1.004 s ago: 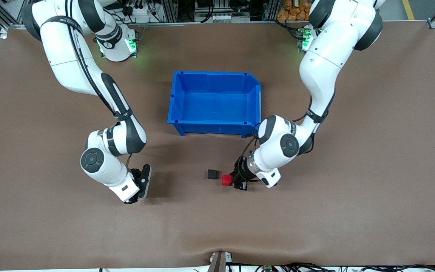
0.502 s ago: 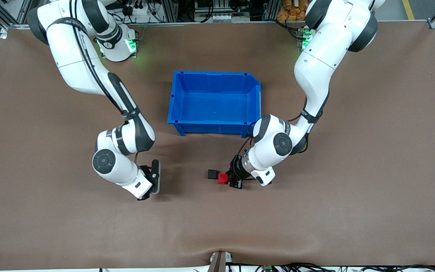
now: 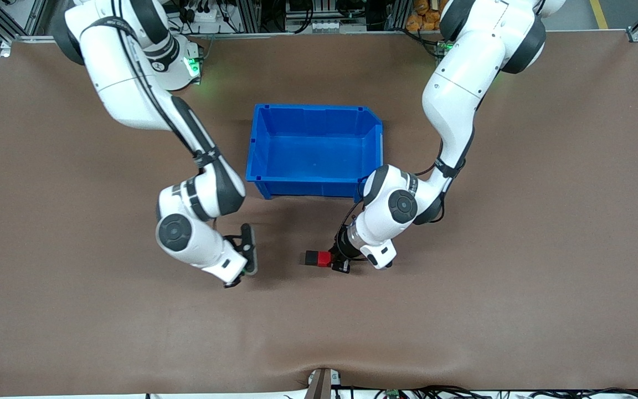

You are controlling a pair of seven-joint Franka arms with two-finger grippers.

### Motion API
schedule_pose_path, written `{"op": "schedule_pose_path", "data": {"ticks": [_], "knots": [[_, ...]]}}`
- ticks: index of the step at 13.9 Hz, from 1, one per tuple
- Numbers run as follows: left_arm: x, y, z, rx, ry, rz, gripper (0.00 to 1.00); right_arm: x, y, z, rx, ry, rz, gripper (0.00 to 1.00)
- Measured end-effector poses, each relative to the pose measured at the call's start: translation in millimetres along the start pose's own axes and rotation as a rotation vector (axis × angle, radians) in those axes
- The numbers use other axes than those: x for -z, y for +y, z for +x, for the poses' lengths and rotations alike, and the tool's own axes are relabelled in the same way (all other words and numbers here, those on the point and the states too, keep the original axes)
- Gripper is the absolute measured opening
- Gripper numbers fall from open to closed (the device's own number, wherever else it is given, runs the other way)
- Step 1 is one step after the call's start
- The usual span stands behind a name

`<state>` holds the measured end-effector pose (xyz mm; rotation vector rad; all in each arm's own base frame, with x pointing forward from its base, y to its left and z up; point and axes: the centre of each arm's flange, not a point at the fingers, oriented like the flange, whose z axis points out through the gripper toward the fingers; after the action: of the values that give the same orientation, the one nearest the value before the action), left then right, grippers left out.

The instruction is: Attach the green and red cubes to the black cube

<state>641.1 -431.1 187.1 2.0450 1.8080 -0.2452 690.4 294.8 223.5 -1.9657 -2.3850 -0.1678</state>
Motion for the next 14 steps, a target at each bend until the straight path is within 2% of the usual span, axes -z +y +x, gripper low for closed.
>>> {"op": "schedule_pose_path", "data": {"ticks": [2,3,7,9,11,14], "knots": [[0,1,1,0.001,0.002,-0.001,0.39,-3,-4,17,0.013,0.002,0.003,0.40],[0,1,2,0.001,0.003,-0.002,0.44,-4,-6,25,0.013,0.002,0.005,0.40],[1,3,5,-0.015,0.007,-0.005,0.83,-10,-22,77,-0.059,-0.003,0.012,0.40],[6,8,9,-0.029,0.007,-0.015,0.99,-11,-24,85,-0.114,-0.031,0.004,0.40],[15,18,19,-0.038,0.009,-0.015,1.00,-9,-20,81,-0.150,-0.055,-0.016,0.40],[37,32,36,-0.093,0.027,0.034,1.00,-8,-11,84,-0.183,-0.050,-0.039,0.40]]}}
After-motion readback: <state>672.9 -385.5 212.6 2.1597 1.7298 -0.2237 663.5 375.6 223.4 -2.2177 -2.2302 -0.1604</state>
